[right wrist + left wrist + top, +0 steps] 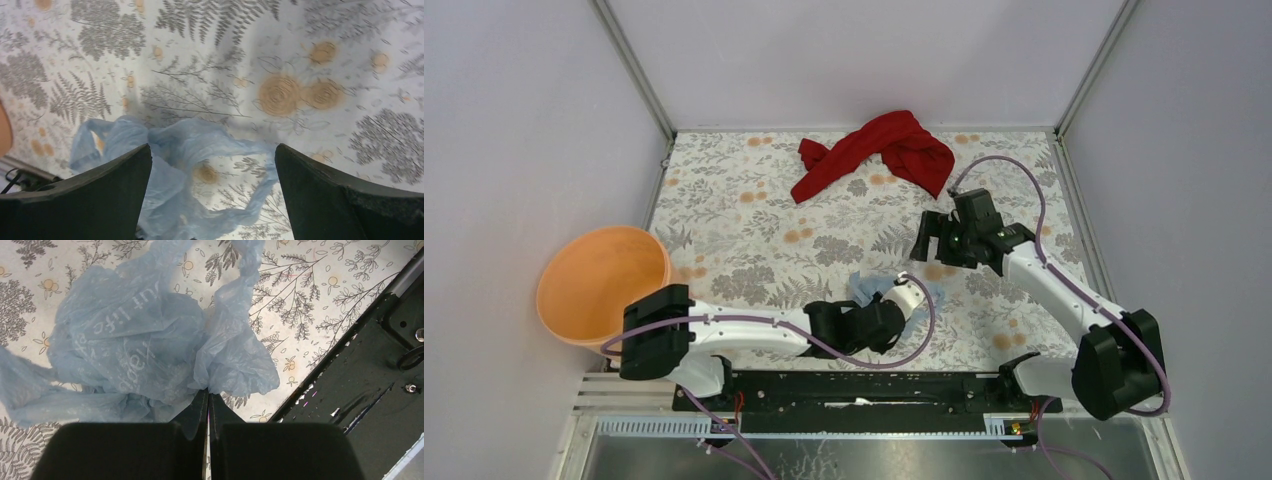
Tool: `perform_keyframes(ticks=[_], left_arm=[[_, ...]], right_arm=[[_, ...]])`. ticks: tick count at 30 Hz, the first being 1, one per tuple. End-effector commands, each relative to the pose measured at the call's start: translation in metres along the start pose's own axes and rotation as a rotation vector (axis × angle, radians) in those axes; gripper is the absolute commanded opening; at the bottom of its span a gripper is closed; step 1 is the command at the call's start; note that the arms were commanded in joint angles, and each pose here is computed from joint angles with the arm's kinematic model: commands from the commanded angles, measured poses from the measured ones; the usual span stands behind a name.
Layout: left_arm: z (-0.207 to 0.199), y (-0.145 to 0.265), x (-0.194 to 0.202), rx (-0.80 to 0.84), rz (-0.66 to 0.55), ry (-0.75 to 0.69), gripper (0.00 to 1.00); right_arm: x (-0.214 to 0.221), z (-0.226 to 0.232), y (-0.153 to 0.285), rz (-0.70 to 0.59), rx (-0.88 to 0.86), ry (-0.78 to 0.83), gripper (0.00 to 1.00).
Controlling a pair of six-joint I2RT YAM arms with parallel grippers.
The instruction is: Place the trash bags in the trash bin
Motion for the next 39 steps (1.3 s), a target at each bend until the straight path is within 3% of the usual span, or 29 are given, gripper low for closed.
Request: perform_keyframes(ticks=[1,6,13,19,22,23,25,27,28,31,39], left_arm=[[0.007,0.014,-0.015,-0.019,-0.097,0.064,0.0],[0.008,0.012,-0.011,-0.023,-0.081,0.06,0.0],[0.002,0.007,-0.012,-0.002,-0.077,0.059,0.0],[-0.002,0.006,-0.016,0.019,-0.07,0.059,0.0],[-0.006,0.01,-0.018,0.056,-0.07,0.065,0.01],[-0.007,0.013,-0.02,0.068,-0.075,0.073,0.15],[-0.004,0.025,-0.028,0.074,-0.11,0.12,0.51],[0.006,0.039,-0.039,0.088,-0.138,0.211,0.79],[0.013,0.046,-0.045,0.112,-0.145,0.28,0.86],[0.034,0.065,-0.061,0.171,-0.169,0.461,0.9],[0.124,0.065,-0.057,-0.045,-0.104,0.912,0.88]], right_arm=[[0.004,-0.026,0.011,-0.069,0.111,-0.069,1.0],[0.035,-0.037,0.009,0.028,0.077,-0.133,0.98],[0.073,-0.043,0.001,0.134,0.0,-0.18,0.81],[0.076,-0.05,-0.022,0.132,0.004,-0.191,0.76],[0.075,-0.051,-0.032,0.119,-0.023,-0.172,0.57],[0.074,-0.049,-0.032,0.104,-0.041,-0.162,0.48],[0.071,-0.048,-0.032,0.064,-0.061,-0.144,0.28],[0.069,-0.049,-0.029,0.029,-0.068,-0.124,0.12],[0.068,-0.051,-0.029,0.014,-0.067,-0.113,0.06],[0.068,-0.052,-0.027,0.004,-0.076,-0.076,0.0],[0.067,-0.045,-0.026,0.002,-0.129,-0.044,0.0]])
Point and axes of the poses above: each gripper's point midway between its finger pads, its own y axis back along the fingers, its own z axis along the line the jaws close on, x = y × z, the point moved 4 cm from there along y, back along the fingers, and after that the axes turned 7 degrees about -y, right-handed, at the moved point
